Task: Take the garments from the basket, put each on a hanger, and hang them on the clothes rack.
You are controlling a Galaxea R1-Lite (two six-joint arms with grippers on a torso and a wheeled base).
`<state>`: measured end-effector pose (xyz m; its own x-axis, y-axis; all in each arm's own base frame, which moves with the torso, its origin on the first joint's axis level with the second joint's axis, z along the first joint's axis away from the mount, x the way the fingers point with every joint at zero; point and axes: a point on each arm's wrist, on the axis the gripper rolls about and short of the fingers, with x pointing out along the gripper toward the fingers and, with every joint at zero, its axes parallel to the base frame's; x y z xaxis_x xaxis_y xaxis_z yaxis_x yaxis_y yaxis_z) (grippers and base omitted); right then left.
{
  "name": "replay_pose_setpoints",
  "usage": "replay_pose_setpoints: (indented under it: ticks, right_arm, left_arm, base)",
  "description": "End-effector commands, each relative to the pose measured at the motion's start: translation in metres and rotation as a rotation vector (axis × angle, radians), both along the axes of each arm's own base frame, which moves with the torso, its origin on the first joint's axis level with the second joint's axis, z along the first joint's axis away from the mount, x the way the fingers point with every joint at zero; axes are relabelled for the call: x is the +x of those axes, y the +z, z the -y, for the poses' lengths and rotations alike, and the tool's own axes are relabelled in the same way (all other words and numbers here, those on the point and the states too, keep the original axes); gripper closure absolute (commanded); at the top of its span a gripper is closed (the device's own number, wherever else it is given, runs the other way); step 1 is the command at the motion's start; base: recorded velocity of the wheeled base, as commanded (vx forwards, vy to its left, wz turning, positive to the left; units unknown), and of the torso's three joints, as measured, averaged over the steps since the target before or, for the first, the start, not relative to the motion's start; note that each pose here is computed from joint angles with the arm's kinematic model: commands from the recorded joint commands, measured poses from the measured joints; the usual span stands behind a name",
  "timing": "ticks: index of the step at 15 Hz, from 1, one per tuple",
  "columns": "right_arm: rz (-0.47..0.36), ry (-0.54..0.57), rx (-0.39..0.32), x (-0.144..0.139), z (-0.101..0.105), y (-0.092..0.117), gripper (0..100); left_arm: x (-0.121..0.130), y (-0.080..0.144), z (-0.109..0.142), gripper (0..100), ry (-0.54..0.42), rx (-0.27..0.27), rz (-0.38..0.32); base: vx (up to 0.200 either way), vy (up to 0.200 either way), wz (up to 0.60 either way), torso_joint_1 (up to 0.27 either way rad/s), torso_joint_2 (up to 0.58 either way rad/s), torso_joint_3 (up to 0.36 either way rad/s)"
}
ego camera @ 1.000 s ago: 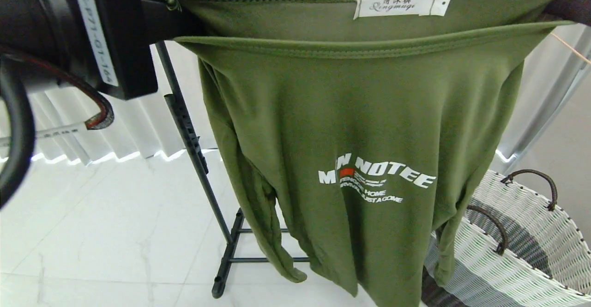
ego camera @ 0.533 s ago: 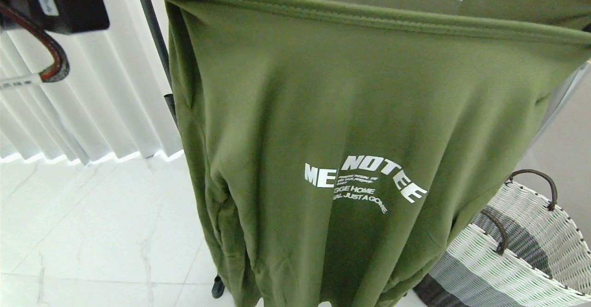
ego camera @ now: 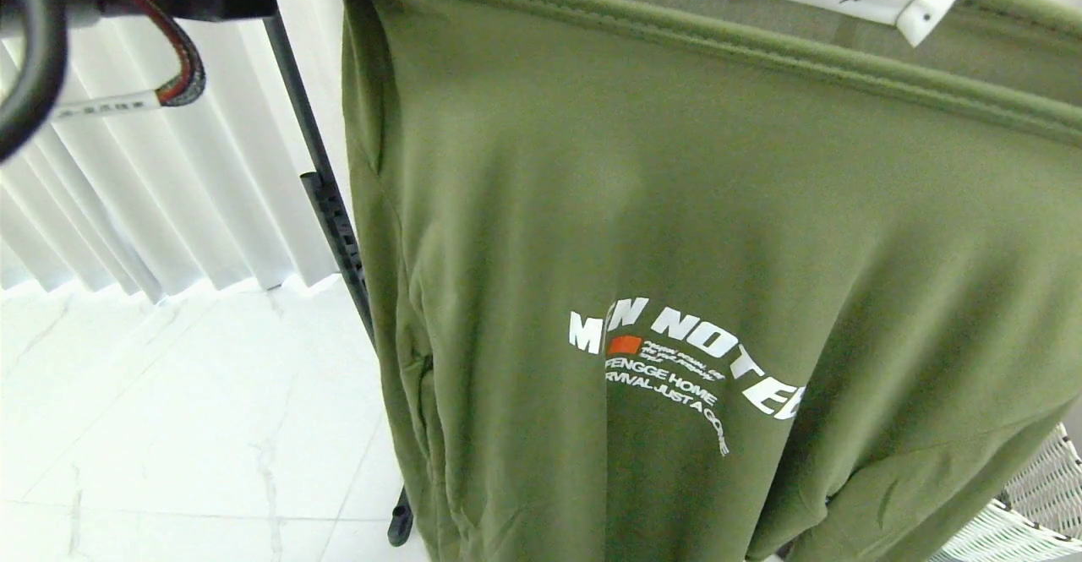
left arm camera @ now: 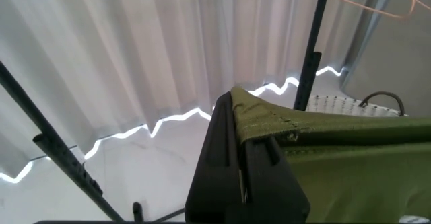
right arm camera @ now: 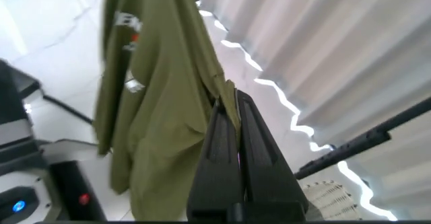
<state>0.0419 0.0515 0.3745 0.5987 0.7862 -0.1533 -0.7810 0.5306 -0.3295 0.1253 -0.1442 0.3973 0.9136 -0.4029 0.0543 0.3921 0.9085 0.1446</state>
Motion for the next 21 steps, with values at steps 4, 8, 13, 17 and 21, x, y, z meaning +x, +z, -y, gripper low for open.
replay_pose_setpoints:
  ticks: [4, 8, 13, 17, 21]
  right_arm:
    - [-0.016, 0.107, -0.022, -0.006, -0.003, -0.009, 100]
    - [-0.007, 0.007, -0.034, -0.004, -0.002, -0.012, 100]
    - [0.083, -0.149, 0.106, 0.022, -0.034, 0.003, 100]
    - [0.165, -0.163, 0.212, 0.057, -0.083, 0.018, 100]
    - [0.178, -0.177, 0.207, 0.058, -0.085, 0.018, 100]
  left_arm:
    - [0.013, -0.011, 0.015, 100, 0.011, 0.035, -0.029]
    - [0.006, -0.02, 0.005, 100, 0.026, 0.025, -0.085]
    - [-0.047, -0.025, -0.035, 100, -0.09, 0.119, -0.213]
    - [-0.079, -0.025, -0.033, 100, -0.327, 0.146, -0.198]
    - [-0.086, -0.035, -0.027, 100, -0.259, 0.192, -0.185]
  base:
    - [0.0, 0.0, 0.0, 0.0, 0.0, 0.0]
    - [0.0, 0.0, 0.0, 0.0, 0.0, 0.0]
    - [0.0, 0.0, 0.0, 0.0, 0.0, 0.0]
    - [0.0, 0.0, 0.0, 0.0, 0.0, 0.0]
    - [0.0, 0.0, 0.0, 0.0, 0.0, 0.0]
